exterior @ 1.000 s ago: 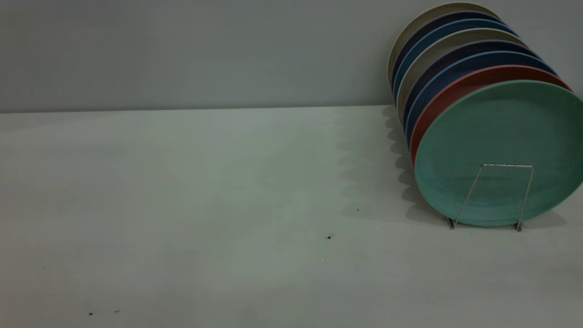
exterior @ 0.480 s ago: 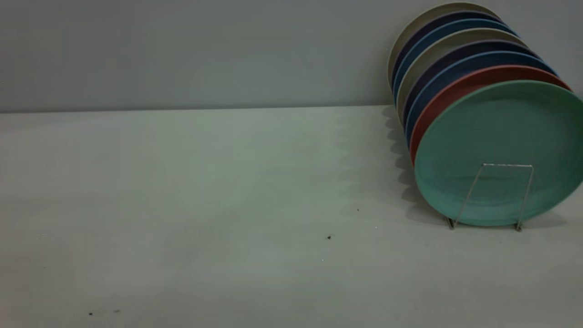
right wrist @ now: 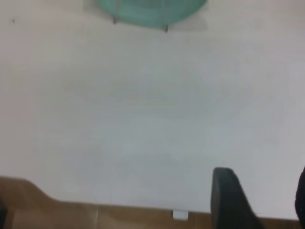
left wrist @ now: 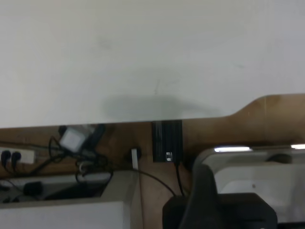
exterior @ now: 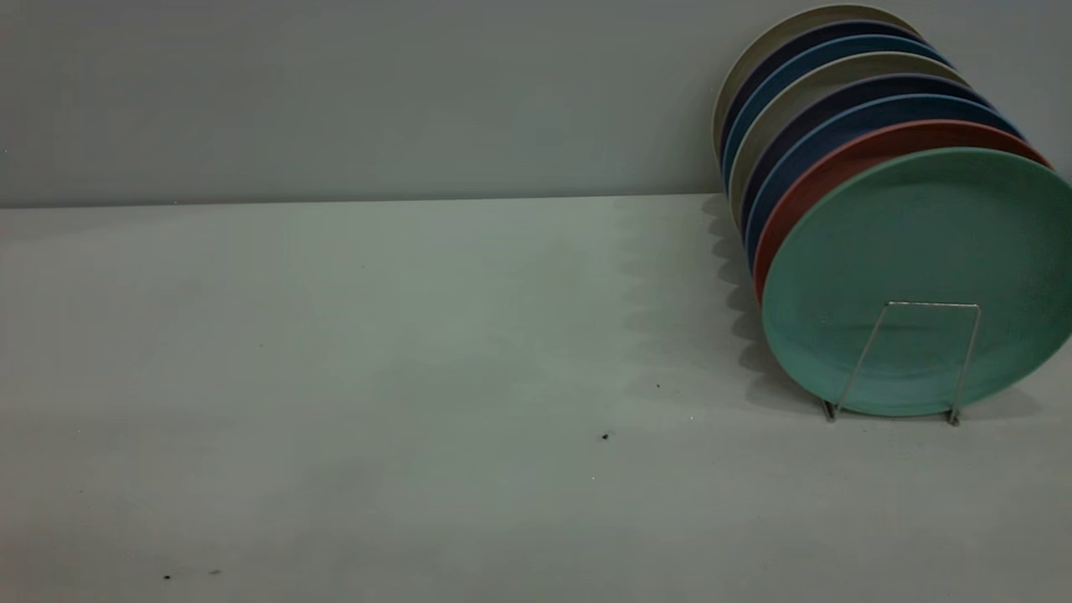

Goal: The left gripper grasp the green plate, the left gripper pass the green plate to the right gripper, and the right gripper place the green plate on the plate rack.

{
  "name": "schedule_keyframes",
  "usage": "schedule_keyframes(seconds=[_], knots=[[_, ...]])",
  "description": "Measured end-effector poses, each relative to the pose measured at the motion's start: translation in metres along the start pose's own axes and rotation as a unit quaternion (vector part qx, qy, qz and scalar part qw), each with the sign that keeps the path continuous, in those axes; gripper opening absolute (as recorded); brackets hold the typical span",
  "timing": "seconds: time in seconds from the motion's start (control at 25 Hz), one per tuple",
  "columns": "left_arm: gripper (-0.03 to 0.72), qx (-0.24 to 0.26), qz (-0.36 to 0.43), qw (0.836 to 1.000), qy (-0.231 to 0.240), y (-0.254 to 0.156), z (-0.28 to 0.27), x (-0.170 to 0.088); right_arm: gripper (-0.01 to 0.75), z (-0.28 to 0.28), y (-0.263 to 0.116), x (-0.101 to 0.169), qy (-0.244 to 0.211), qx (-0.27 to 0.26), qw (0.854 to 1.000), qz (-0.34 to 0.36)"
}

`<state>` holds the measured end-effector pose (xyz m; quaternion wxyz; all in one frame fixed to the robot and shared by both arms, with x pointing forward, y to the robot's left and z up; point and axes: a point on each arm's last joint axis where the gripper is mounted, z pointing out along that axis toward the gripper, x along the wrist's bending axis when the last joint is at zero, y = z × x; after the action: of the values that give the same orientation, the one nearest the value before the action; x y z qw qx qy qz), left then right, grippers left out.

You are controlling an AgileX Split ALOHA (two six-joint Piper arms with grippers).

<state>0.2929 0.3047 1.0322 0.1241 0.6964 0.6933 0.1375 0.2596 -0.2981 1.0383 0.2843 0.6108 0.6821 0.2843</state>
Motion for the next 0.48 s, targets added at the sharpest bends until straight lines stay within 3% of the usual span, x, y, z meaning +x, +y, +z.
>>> schedule_keyframes(seconds=[0.48], knots=[[0.568, -0.153, 0.007, 0.988, 0.009, -0.036, -0.015, -0.003, 0.353, -0.008, -0.007, 0.0, -0.002, -0.035, 0.999, 0.002]])
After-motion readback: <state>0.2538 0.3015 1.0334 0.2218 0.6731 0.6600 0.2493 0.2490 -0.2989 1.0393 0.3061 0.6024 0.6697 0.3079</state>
